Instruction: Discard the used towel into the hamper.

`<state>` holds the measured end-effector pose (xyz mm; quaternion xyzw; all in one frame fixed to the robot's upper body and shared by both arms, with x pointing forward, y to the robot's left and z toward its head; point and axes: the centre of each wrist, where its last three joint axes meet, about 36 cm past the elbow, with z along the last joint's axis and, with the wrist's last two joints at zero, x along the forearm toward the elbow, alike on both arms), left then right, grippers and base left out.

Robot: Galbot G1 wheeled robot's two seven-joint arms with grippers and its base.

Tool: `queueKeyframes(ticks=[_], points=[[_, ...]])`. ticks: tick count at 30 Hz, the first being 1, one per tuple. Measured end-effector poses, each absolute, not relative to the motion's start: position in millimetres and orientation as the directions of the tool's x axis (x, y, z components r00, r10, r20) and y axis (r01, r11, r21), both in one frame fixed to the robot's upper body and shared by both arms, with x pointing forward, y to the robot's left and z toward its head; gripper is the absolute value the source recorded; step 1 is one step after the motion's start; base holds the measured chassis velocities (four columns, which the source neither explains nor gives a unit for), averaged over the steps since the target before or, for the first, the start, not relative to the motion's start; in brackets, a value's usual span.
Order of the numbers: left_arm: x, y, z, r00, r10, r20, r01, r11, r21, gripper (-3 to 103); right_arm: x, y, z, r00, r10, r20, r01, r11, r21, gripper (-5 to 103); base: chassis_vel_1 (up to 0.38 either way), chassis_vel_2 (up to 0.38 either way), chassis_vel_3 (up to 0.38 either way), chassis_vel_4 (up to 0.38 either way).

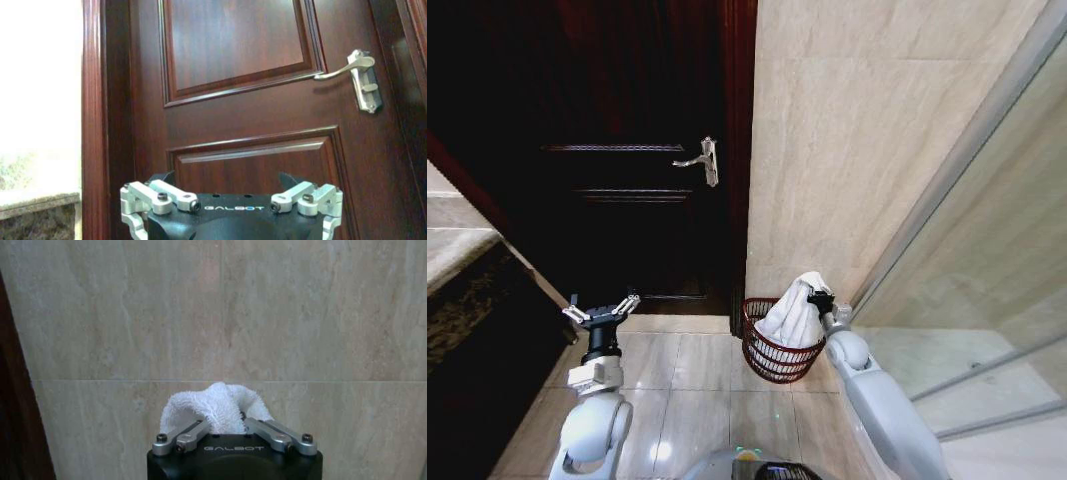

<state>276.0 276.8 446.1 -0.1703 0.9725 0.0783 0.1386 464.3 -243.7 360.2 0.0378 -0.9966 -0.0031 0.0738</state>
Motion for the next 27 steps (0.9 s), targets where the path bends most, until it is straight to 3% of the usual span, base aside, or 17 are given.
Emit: queueKeyframes(ticks=[14, 27], points=[[279.1, 277.6, 445.2, -0.905, -0.304, -0.298, -0.348, 0.932, 0.106, 100, 450.5, -247.6, 384.3, -0.953, -0.084, 0.290, -0.078, 0.996, 0.030, 4, 0.000, 0.000, 0.000, 0.000], [278.1, 286.6, 445.5, -0.901, -0.306, -0.309, -0.353, 0.929, 0.108, 100, 462.8, -244.0, 409.8, -0.832, -0.119, 0.542, -0.121, 0.992, 0.034, 4, 0.000, 0.000, 0.000, 0.000]])
